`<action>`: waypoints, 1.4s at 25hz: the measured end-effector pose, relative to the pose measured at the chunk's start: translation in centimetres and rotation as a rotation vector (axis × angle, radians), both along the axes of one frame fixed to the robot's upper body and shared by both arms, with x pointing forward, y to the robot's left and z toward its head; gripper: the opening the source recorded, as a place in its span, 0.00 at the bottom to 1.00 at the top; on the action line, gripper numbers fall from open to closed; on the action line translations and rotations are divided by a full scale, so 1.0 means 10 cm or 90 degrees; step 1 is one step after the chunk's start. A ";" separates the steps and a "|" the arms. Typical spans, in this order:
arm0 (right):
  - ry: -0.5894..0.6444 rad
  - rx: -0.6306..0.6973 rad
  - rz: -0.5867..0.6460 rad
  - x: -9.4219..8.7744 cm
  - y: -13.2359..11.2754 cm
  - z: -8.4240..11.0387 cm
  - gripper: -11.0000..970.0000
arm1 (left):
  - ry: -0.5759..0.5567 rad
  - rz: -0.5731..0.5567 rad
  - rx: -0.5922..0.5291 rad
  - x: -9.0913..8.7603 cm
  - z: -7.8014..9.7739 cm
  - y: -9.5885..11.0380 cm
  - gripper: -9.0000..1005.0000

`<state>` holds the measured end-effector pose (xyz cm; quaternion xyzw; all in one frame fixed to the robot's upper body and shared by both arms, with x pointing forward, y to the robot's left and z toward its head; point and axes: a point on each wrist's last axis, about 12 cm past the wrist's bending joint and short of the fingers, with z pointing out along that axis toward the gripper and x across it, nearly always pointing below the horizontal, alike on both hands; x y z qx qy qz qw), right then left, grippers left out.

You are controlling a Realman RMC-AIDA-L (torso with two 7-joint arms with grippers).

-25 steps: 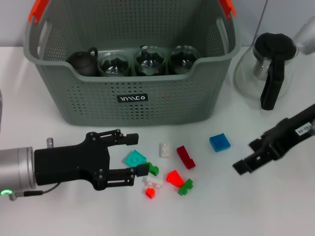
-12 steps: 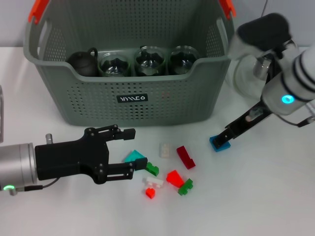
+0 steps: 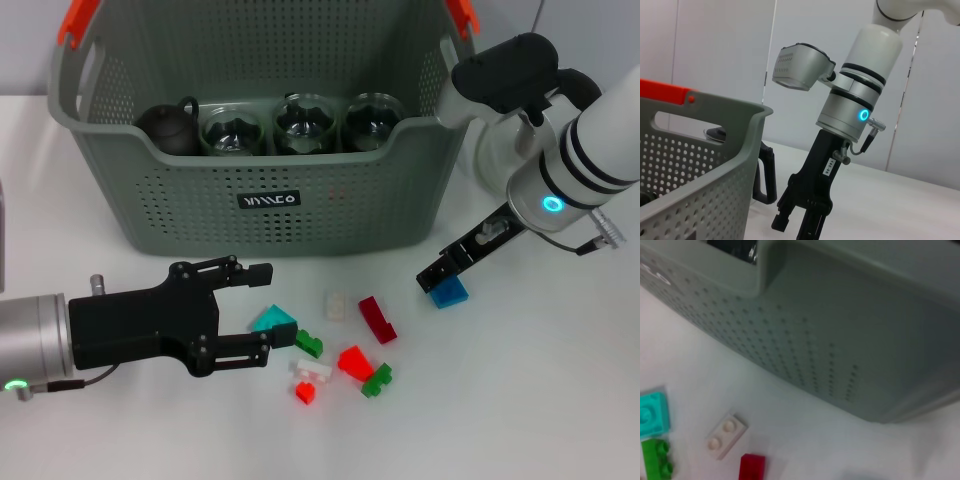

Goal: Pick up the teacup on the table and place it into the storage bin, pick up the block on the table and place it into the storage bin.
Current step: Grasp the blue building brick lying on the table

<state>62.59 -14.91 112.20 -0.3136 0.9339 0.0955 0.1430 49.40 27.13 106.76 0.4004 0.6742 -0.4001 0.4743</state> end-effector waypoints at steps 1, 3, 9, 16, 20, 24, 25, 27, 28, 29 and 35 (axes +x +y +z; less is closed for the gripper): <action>0.000 0.000 -0.001 0.00 0.00 -0.01 0.98 | 0.000 0.000 0.000 0.00 0.00 0.00 0.77; 0.002 -0.001 -0.003 0.00 -0.01 -0.03 0.98 | 0.001 0.000 0.000 0.00 0.00 0.00 0.77; -0.007 -0.014 0.004 -0.01 0.01 -0.09 0.98 | 0.007 0.000 -0.005 -0.01 -0.02 -0.01 0.77; -0.016 -0.023 0.009 -0.01 0.03 -0.15 0.98 | 0.008 0.002 -0.003 -0.01 -0.03 -0.01 0.77; -0.018 -0.024 0.008 -0.01 0.03 -0.16 0.97 | 0.009 0.002 -0.003 -0.01 -0.03 -0.01 0.77; -0.018 -0.023 0.008 -0.01 0.04 -0.16 0.97 | 0.011 0.003 -0.004 -0.02 -0.04 -0.01 0.77; -0.018 -0.022 0.008 -0.01 0.04 -0.16 0.97 | 0.011 0.003 -0.004 -0.02 -0.04 -0.02 0.77; -0.018 -0.022 0.009 -0.01 0.05 -0.16 0.97 | 0.012 0.003 -0.005 -0.02 -0.04 -0.02 0.77; -0.018 -0.022 0.010 -0.01 0.05 -0.16 0.97 | 0.012 0.004 -0.005 -0.02 -0.04 -0.02 0.77; -0.017 -0.023 0.011 -0.02 0.06 -0.16 0.97 | 0.012 0.004 -0.004 -0.02 -0.04 -0.02 0.77; -0.011 -0.026 0.012 -0.04 0.07 -0.19 0.95 | 0.012 0.004 -0.004 -0.02 -0.04 -0.02 0.77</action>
